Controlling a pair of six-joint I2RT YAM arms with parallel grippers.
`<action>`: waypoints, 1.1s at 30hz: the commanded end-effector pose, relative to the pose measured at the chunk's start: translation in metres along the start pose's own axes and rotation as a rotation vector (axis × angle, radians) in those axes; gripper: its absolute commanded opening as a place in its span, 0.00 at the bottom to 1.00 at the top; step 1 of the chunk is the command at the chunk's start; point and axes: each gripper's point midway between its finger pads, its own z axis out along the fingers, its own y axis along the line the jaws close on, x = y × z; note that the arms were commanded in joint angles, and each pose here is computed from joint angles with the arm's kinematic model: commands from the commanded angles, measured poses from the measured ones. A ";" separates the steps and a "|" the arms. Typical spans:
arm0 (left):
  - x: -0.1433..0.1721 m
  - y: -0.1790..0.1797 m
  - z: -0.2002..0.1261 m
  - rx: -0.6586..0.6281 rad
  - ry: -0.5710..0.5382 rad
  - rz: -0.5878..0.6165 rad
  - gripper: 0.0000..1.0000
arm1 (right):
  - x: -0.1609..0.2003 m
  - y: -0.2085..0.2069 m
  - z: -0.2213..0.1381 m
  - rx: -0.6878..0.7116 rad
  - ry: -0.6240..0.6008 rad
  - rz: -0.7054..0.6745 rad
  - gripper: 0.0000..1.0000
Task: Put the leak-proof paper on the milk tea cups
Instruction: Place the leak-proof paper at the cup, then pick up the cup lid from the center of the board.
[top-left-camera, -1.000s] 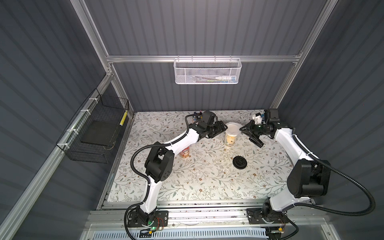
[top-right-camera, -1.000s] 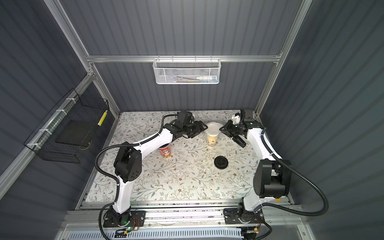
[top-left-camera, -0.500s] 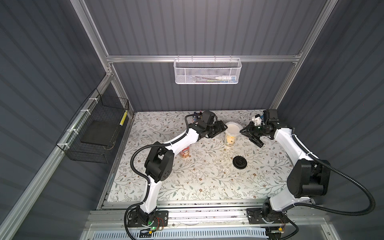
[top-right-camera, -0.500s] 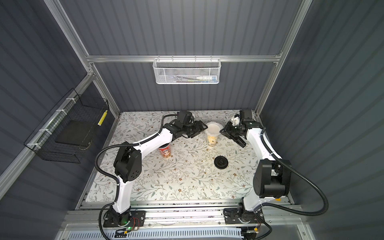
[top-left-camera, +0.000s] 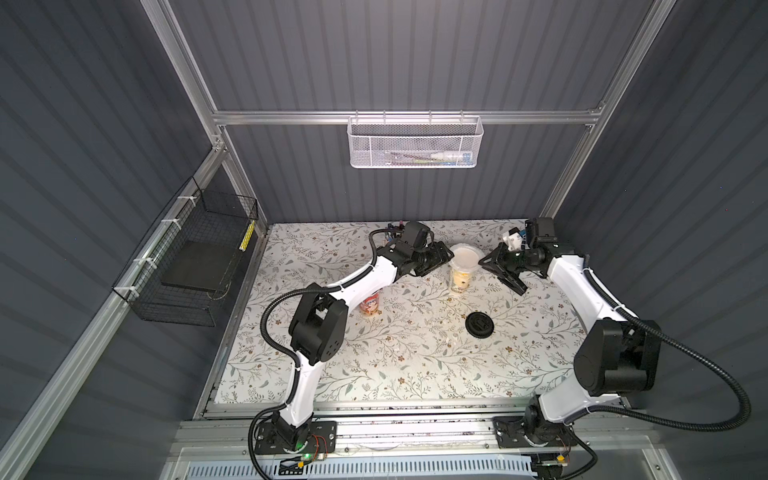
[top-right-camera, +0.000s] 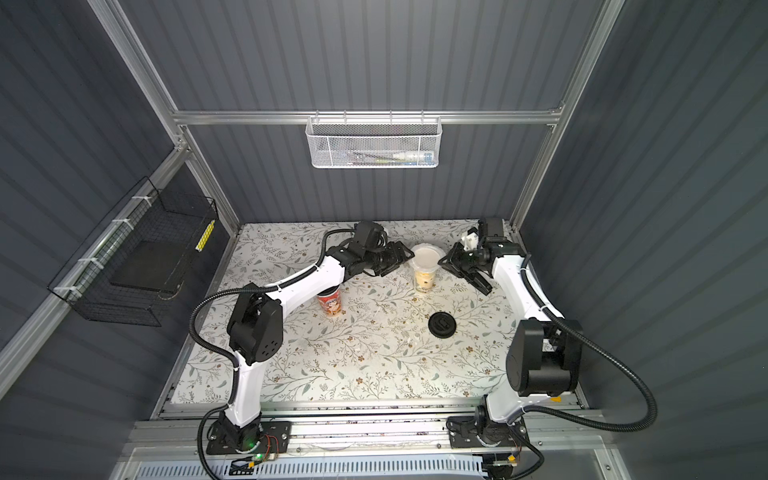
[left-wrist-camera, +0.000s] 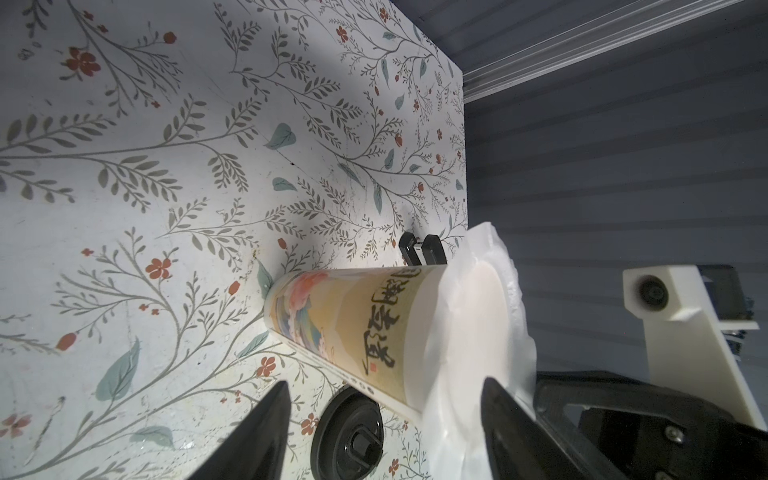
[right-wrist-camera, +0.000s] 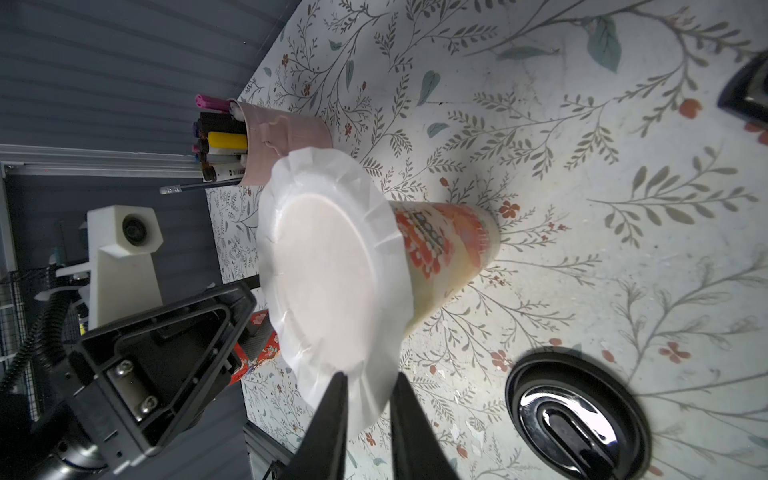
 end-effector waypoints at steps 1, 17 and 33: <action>-0.009 -0.014 -0.011 0.019 -0.018 0.040 0.73 | 0.001 0.008 -0.016 0.021 -0.015 -0.050 0.36; -0.003 -0.003 -0.075 -0.058 -0.107 0.052 0.74 | 0.119 -0.099 -0.016 0.503 -0.007 -0.137 0.73; 0.005 0.011 -0.090 -0.099 -0.118 0.048 0.75 | 0.113 -0.122 0.038 0.580 0.033 -0.110 0.83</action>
